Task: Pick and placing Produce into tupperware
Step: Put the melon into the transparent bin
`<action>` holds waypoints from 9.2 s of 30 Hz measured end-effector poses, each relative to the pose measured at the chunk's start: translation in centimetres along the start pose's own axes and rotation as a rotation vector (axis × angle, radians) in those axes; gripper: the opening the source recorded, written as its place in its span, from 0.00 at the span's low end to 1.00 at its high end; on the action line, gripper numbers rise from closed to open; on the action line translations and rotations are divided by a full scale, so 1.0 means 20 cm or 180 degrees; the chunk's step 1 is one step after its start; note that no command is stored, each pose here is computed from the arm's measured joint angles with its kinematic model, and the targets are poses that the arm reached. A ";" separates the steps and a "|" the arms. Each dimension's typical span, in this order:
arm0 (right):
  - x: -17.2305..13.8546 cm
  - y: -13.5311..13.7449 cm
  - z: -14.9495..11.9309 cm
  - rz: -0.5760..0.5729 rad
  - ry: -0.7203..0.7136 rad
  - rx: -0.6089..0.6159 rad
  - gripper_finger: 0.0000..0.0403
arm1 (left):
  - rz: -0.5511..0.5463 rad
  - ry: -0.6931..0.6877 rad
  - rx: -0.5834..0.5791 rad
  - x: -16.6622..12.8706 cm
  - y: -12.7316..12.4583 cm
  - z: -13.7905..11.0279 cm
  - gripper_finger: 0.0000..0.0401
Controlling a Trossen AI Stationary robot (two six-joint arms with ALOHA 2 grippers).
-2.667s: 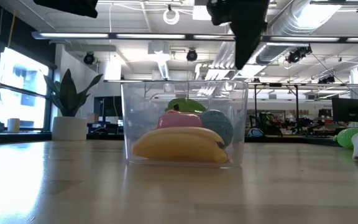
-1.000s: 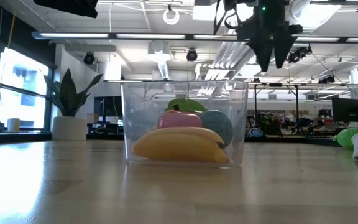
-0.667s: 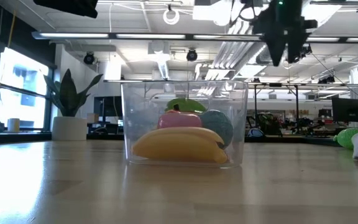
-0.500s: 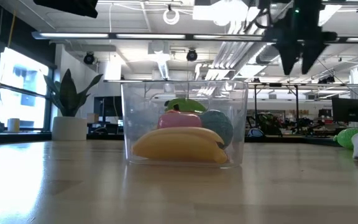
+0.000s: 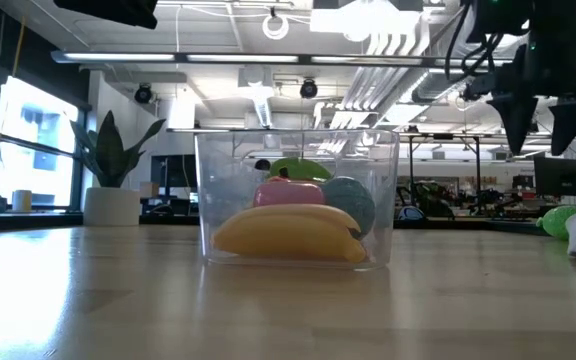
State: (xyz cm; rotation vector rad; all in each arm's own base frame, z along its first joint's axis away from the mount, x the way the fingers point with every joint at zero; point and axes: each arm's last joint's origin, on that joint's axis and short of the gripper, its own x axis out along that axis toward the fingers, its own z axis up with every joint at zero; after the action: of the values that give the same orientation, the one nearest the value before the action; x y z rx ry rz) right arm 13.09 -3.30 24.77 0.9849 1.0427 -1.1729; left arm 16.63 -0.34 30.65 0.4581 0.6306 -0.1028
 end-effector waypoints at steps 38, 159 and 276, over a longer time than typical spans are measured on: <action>0.20 0.04 0.17 -0.0694 0.0208 -0.0125 0.71 | 0.0000 0.0002 -0.0001 0.00 0.00 0.00 0.28; 0.41 -0.19 0.42 -0.0686 0.1293 -0.0868 0.71 | 0.0000 0.0001 -0.0001 0.00 0.00 0.00 0.28; 0.71 -0.13 0.45 -0.0834 0.1991 -0.0701 0.53 | 0.0000 0.0000 0.0000 0.00 0.00 0.00 0.28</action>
State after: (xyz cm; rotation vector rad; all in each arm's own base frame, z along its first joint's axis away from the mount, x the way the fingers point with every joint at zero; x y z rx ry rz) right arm 12.65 -15.55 13.05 1.0867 1.8028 -0.9403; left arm 16.63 -0.34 30.65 0.4581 0.6308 -0.1029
